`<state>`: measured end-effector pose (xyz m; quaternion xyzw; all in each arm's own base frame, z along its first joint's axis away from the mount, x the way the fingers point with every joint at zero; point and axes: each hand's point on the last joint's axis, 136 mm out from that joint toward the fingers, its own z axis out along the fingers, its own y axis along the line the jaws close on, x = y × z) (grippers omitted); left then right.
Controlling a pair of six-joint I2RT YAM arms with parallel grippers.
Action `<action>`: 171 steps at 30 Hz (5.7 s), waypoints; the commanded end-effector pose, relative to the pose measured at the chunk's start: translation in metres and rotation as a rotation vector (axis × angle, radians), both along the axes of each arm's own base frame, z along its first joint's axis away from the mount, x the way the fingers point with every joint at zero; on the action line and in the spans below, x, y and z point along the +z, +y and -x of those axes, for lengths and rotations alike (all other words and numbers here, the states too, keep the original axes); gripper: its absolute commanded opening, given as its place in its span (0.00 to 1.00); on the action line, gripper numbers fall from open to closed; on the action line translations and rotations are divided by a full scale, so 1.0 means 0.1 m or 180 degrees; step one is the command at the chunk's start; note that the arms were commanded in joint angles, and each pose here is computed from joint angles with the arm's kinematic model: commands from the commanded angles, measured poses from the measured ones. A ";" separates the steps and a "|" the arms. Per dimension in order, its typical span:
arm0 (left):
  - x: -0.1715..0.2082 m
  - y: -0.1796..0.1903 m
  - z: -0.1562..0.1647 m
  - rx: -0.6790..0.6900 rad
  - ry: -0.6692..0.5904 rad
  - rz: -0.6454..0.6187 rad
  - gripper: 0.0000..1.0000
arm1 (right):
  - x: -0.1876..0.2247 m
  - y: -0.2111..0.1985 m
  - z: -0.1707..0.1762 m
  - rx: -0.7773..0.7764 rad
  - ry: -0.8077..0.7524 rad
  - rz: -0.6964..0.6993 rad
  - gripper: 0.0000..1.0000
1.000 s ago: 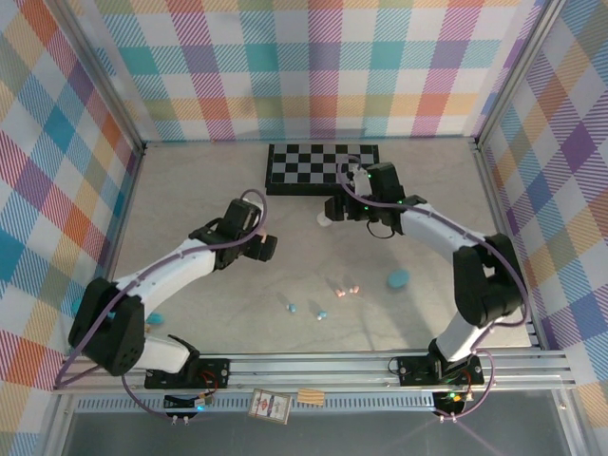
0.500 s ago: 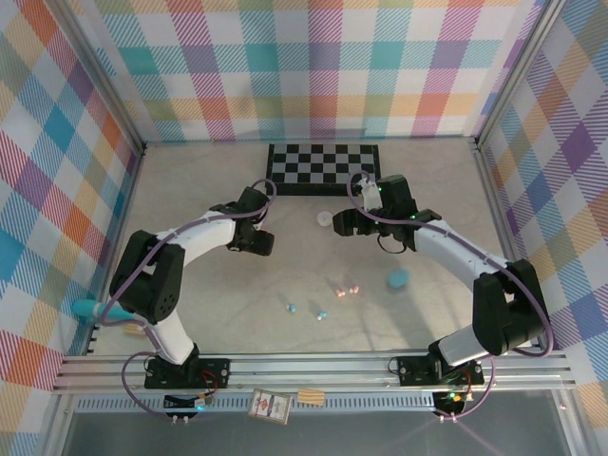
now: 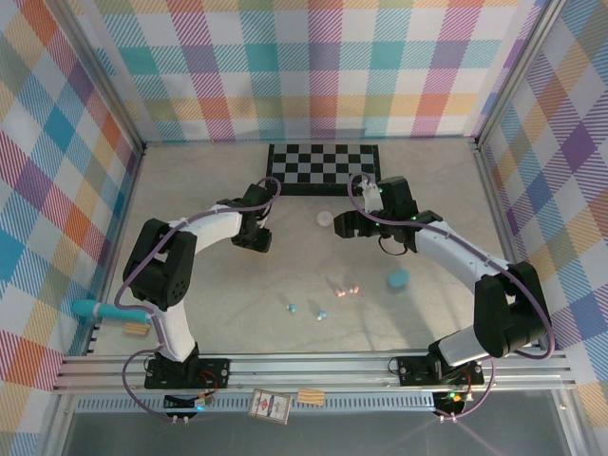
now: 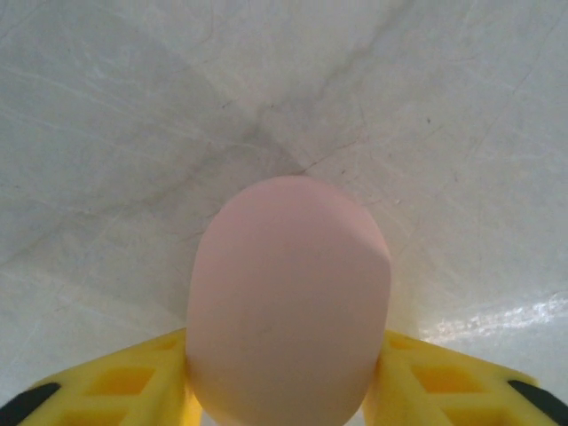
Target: Insert wireless bluetooth earbuds into charging case
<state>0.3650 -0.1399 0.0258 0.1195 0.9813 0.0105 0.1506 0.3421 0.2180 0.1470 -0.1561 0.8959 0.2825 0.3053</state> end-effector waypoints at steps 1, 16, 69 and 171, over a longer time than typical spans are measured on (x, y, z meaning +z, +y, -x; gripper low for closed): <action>-0.01 0.02 0.01 -0.0018 0.0089 -0.0004 0.40 | 0.04 -0.01 0.06 0.0065 -0.0046 -0.0007 0.81; 0.97 -0.46 0.12 -0.0815 -0.1039 0.0851 0.34 | 0.46 0.18 0.34 0.0184 0.0243 -0.0743 0.86; 2.03 -1.40 0.95 -0.2764 -0.2877 0.1463 0.75 | 0.93 0.92 0.76 0.0793 0.1571 -0.1799 0.12; 3.08 -1.79 1.55 -0.3621 -0.3762 0.3693 0.30 | 1.82 0.63 1.09 0.0886 0.1495 -0.3023 0.11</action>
